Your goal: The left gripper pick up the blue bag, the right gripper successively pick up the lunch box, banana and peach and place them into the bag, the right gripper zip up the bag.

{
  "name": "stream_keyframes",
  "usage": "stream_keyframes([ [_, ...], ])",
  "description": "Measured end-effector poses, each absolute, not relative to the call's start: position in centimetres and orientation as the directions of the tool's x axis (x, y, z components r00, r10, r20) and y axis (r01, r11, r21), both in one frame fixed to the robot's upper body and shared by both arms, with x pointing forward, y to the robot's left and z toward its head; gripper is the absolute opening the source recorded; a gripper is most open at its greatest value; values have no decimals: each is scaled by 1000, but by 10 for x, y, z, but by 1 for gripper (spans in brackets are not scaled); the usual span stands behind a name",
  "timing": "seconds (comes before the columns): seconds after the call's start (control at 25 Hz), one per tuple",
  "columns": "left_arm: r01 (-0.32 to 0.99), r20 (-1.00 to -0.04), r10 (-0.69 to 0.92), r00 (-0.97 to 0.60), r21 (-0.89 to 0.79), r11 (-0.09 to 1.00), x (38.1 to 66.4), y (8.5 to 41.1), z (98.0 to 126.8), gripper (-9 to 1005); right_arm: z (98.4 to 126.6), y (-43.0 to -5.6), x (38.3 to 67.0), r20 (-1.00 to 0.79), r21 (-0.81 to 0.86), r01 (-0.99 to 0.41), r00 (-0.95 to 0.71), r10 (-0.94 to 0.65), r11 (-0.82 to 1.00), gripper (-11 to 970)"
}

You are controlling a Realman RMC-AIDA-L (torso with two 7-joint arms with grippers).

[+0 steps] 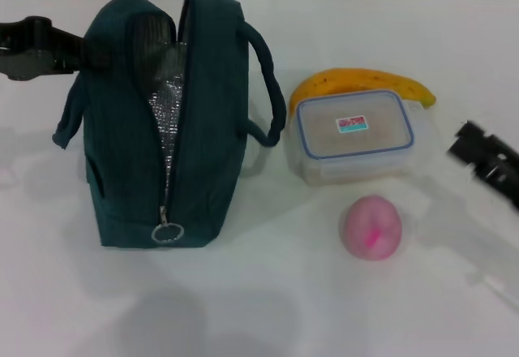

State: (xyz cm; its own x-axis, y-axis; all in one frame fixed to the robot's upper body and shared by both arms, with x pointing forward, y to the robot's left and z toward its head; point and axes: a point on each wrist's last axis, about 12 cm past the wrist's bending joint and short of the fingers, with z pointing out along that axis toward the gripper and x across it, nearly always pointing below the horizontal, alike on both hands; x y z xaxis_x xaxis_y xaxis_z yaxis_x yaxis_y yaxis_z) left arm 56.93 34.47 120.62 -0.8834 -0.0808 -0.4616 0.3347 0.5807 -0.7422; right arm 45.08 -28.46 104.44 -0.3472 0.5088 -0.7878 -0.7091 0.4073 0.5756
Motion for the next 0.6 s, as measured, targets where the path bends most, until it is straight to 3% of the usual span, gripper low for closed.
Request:
stream_keyframes([
  [0.24, 340, -461, -82, -884, -752, 564, 567, 344, 1207, 39, 1038, -301, 452, -549, 812, -497, -476, 687, 306, 811],
  [0.6, 348, -466, -79, -881, -753, 558, 567, 343, 1207, 39, 1021, -303, 466, -373, 927, -255, -548, 749, 275, 804],
])
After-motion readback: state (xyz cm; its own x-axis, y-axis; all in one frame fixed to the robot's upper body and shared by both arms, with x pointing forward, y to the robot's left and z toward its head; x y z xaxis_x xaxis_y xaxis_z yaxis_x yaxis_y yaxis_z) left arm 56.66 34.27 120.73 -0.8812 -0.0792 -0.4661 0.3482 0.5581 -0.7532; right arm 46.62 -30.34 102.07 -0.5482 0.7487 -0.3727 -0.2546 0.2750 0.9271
